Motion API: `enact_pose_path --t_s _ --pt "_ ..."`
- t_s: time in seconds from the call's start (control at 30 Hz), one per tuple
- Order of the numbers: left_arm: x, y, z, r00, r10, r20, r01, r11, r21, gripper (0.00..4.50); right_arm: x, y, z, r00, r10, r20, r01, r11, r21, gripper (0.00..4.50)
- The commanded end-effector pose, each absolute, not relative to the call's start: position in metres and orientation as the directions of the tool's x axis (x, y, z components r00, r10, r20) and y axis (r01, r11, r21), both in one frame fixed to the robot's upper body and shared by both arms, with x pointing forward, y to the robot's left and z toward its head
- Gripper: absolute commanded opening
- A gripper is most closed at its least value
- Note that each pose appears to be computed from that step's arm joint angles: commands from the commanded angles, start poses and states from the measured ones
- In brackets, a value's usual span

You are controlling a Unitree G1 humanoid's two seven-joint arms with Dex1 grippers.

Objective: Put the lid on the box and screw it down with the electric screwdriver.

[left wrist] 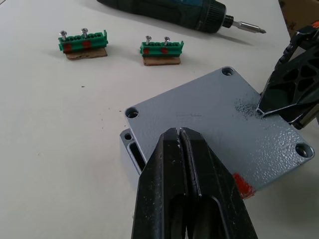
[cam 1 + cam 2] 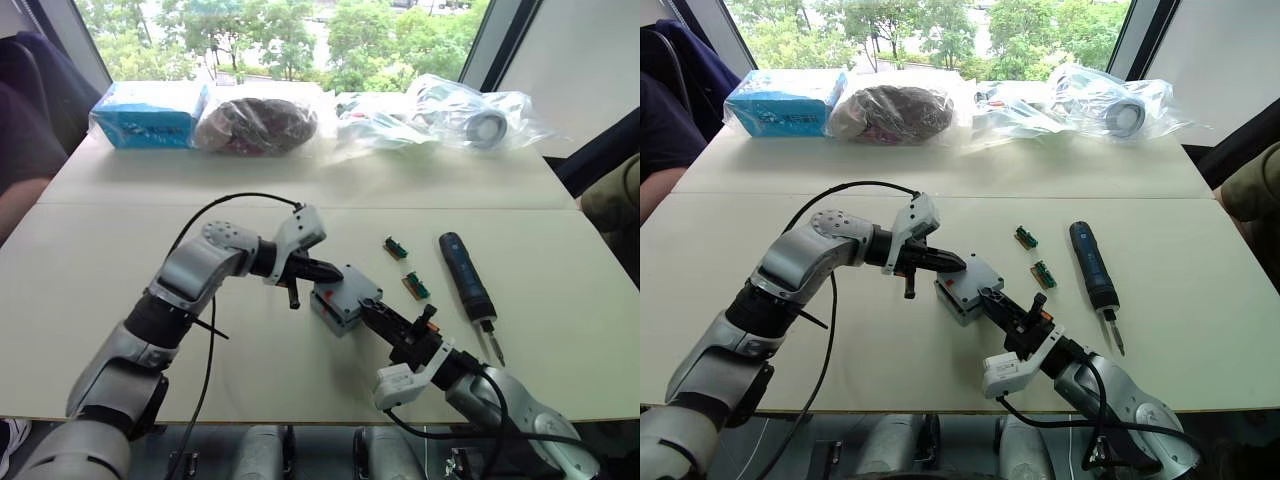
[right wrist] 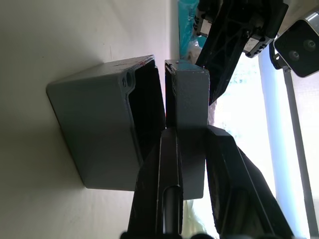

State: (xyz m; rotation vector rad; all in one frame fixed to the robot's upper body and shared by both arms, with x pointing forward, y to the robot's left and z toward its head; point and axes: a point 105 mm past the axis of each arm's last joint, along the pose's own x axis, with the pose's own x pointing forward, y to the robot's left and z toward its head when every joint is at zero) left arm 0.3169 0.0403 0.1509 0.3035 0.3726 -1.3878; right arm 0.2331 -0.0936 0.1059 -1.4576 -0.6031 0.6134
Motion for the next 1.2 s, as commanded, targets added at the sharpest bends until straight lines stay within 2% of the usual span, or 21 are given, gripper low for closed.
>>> enact_pose_path --t_s 0.03,0.4,0.77,1.2 --pt "0.316 0.040 0.157 0.143 -0.898 -0.416 0.989 0.148 0.022 0.01 0.230 -0.088 0.104 0.696 0.718 -0.007 -0.010 0.000 -1.000 0.14" --pt "0.317 0.040 0.159 0.156 -0.898 -0.410 0.987 0.158 0.029 0.01 0.235 -0.082 0.108 0.690 0.724 -0.002 0.010 -0.012 -1.000 0.14" --pt "0.322 0.041 0.168 0.179 -0.910 -0.373 0.983 0.182 0.028 0.01 0.234 -0.081 0.126 0.693 0.715 0.090 0.088 0.040 -0.995 0.14" --pt "0.315 0.039 0.153 0.154 -0.891 -0.427 0.988 0.149 0.044 0.01 0.233 -0.086 0.110 0.703 0.710 0.033 0.025 0.022 -0.999 0.14"
